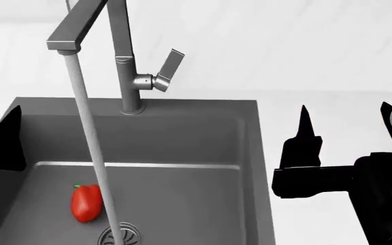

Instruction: Pick the eggplants and mangos from the sink and place them in one bowl. Place the bell pepper in the other bowl. Then turn off the sink faucet.

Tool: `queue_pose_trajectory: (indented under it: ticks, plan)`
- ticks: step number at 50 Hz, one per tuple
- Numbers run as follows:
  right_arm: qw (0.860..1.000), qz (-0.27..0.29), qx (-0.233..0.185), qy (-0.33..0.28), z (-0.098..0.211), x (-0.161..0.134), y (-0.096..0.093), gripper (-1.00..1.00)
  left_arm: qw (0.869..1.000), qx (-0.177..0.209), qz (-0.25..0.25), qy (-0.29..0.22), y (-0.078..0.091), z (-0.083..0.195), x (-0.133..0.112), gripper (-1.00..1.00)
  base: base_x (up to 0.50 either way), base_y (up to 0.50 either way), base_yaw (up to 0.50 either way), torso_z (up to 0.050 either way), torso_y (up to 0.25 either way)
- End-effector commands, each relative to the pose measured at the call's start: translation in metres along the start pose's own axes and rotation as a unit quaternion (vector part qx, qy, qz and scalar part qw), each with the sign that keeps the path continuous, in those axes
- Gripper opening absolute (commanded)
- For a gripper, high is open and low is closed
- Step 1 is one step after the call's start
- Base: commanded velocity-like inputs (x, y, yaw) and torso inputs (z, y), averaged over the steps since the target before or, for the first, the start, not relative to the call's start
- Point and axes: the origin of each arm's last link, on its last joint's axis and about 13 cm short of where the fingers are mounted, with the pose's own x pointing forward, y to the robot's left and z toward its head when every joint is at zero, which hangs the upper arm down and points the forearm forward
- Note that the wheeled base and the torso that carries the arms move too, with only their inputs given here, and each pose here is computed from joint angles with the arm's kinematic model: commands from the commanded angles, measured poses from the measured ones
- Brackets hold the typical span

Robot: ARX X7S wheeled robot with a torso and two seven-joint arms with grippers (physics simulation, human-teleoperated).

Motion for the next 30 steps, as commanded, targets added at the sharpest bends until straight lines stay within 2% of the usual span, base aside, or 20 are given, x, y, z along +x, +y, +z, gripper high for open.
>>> queue_pose_trajectory:
  ticks: [1,9,12,14,15,19,21,26,28,29,30]
  plan:
    - [1.0,0.002,0.0,-0.001,-0.001,-0.001,0.0,1.0,1.0,-0.008,-0.015,0.003,-0.004,0.001,0.0,1.0,0.4,0.04,0.0,0.0,0.0]
    - [1.0,-0.004,0.01,0.009,0.001,-0.002,0.0,1.0,1.0,-0.001,-0.018,0.006,-0.007,0.001,0.001,1.0,0.16,0.02,0.0,0.0,0.001]
    - [1.0,-0.007,0.012,0.013,0.002,-0.001,0.0,1.0,0.999,0.007,-0.029,0.026,-0.013,0.005,0.003,1.0,0.0,0.0,0.0,0.0,0.0]
    - [1.0,-0.009,0.017,0.018,0.001,-0.001,0.0,1.0,0.997,0.003,-0.051,0.058,-0.019,0.008,0.005,1.0,0.0,0.0,0.0,0.0,0.0]
    - [1.0,-0.01,0.019,0.022,0.0,0.0,0.0,1.0,0.996,0.019,-0.062,0.061,-0.023,0.009,0.006,1.0,0.0,0.0,0.0,0.0,0.0]
    - [0.999,-0.012,0.023,0.027,0.0,0.001,0.0,1.0,0.991,0.003,-0.091,0.098,-0.033,0.012,0.013,1.0,0.0,0.0,0.0,0.0,0.0]
    - [0.999,-0.013,0.024,0.026,0.0,0.001,0.0,1.0,0.991,0.02,-0.084,0.1,-0.035,0.009,0.02,1.0,0.0,0.0,0.0,0.0,0.0]
    - [0.999,-0.015,0.03,0.029,-0.005,0.001,0.0,1.0,0.986,0.018,-0.108,0.128,-0.047,0.004,0.028,1.0,0.0,0.0,0.0,0.0,0.0]
    - [0.999,-0.016,0.031,0.03,-0.005,0.001,-0.001,1.0,0.987,0.007,-0.089,0.135,-0.05,0.003,0.035,1.0,0.0,0.0,0.0,0.0,0.0]
    - [0.999,-0.017,0.031,0.03,-0.005,0.001,-0.001,1.0,0.985,0.016,-0.1,0.137,-0.053,0.001,0.035,1.0,0.0,0.0,0.0,0.0,0.0]
    - [0.999,-0.017,0.032,0.03,-0.005,0.0,-0.001,1.0,0.983,0.005,-0.104,0.151,-0.054,0.001,0.037,1.0,0.0,0.0,0.0,0.0,0.0]
